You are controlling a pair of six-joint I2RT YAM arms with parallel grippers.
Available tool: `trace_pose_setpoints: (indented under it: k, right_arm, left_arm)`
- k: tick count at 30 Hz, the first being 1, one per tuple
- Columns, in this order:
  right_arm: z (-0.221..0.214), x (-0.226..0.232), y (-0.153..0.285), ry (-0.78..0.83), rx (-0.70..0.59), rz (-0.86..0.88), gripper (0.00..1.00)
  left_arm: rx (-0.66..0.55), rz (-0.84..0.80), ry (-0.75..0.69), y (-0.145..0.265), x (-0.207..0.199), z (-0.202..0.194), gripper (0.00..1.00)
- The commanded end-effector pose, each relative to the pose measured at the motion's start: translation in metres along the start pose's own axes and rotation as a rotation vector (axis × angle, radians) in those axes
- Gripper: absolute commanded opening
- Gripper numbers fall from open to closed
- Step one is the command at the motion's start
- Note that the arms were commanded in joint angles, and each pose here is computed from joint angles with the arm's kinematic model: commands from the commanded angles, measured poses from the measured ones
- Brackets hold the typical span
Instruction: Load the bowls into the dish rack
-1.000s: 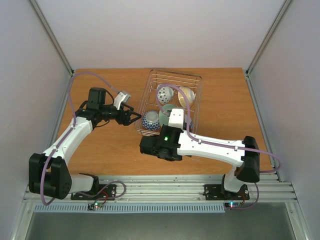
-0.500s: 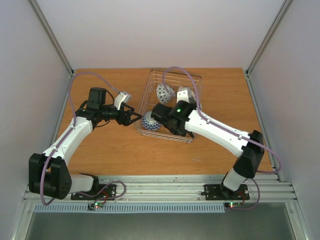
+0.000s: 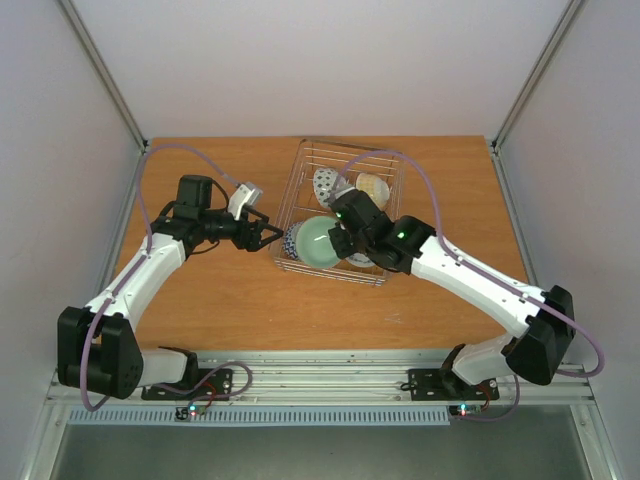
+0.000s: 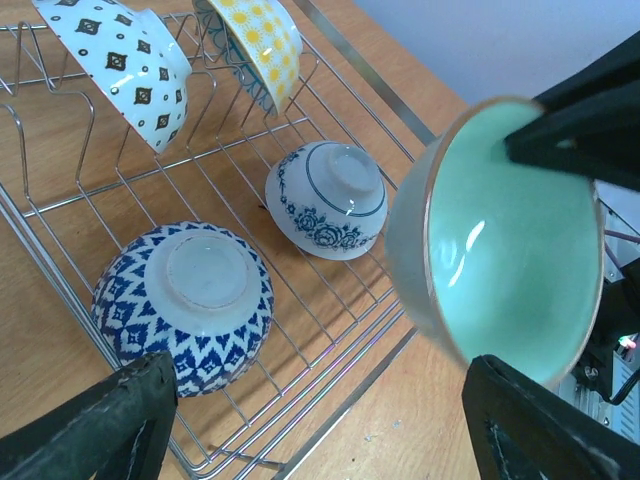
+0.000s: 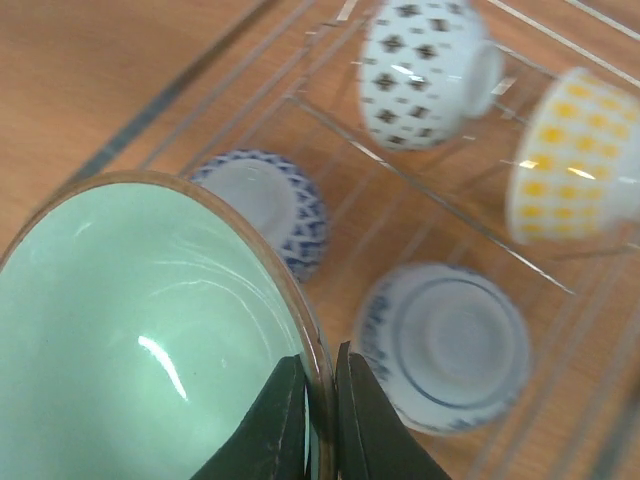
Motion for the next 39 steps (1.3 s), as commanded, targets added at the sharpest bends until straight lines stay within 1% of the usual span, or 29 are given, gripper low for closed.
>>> trace_pose_setpoints:
  k: [1, 7, 11, 18, 20, 23, 29, 30, 31, 34, 36, 39]
  right_arm:
    - [0.027, 0.024, -0.012, -0.009, -0.137, 0.190, 0.01]
    - [0.040, 0.032, -0.033, -0.001, -0.136, 0.183, 0.01]
    - [0.046, 0.032, -0.032, -0.002, -0.161, 0.177, 0.01]
    - [0.058, 0.030, -0.024, 0.000, -0.225, 0.181, 0.01]
    - [0.061, 0.032, -0.023, 0.003, -0.240, 0.189, 0.01]
    - [0.065, 0.032, -0.019, 0.004, -0.270, 0.199, 0.01]
    - [0.069, 0.036, -0.013, 0.006, -0.306, 0.247, 0.01]
    - [0.069, 0.037, -0.014, 0.009, -0.307, 0.254, 0.01]
    - [0.068, 0.037, -0.014, 0.011, -0.310, 0.260, 0.01]
    - [0.067, 0.038, -0.016, 0.014, -0.309, 0.259, 0.01]
    - [0.065, 0.038, -0.017, 0.015, -0.305, 0.257, 0.02]
    - [0.062, 0.037, -0.017, 0.014, -0.301, 0.251, 0.06]
  left_arm:
    - [-0.013, -0.032, -0.045, 0.000, -0.006, 0.008, 0.79]
    - [-0.013, -0.022, -0.056, 0.001, -0.007, 0.008, 0.79]
    - [-0.012, -0.015, -0.058, 0.000, -0.006, 0.008, 0.79]
    - [0.008, 0.005, -0.041, -0.006, 0.001, 0.007, 0.73]
    - [0.012, 0.004, -0.037, -0.007, 0.001, 0.007, 0.69]
    - [0.023, 0.005, -0.035, -0.008, 0.002, 0.006, 0.59]
    - [0.040, 0.000, -0.029, -0.011, 0.002, 0.006, 0.45]
    - [0.042, -0.001, -0.029, -0.012, 0.002, 0.006, 0.41]
    - [0.042, -0.001, -0.031, -0.012, 0.002, 0.006, 0.35]
    - [0.041, 0.000, -0.035, -0.011, 0.001, 0.006, 0.13]
    - [0.038, -0.001, -0.040, -0.011, 0.000, 0.006, 0.01]
    - [0.040, -0.025, -0.043, -0.011, -0.002, 0.005, 0.01]
Point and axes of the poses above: each gripper's point midway between its finger pads, its own y axis back along the fingers, its own x axis along the line the jaws close on, z = x × y, the point moved 9 cm from there along y, back along the fingers, and after that the axes turned 9 degrees about y, right-handed, at the moved point
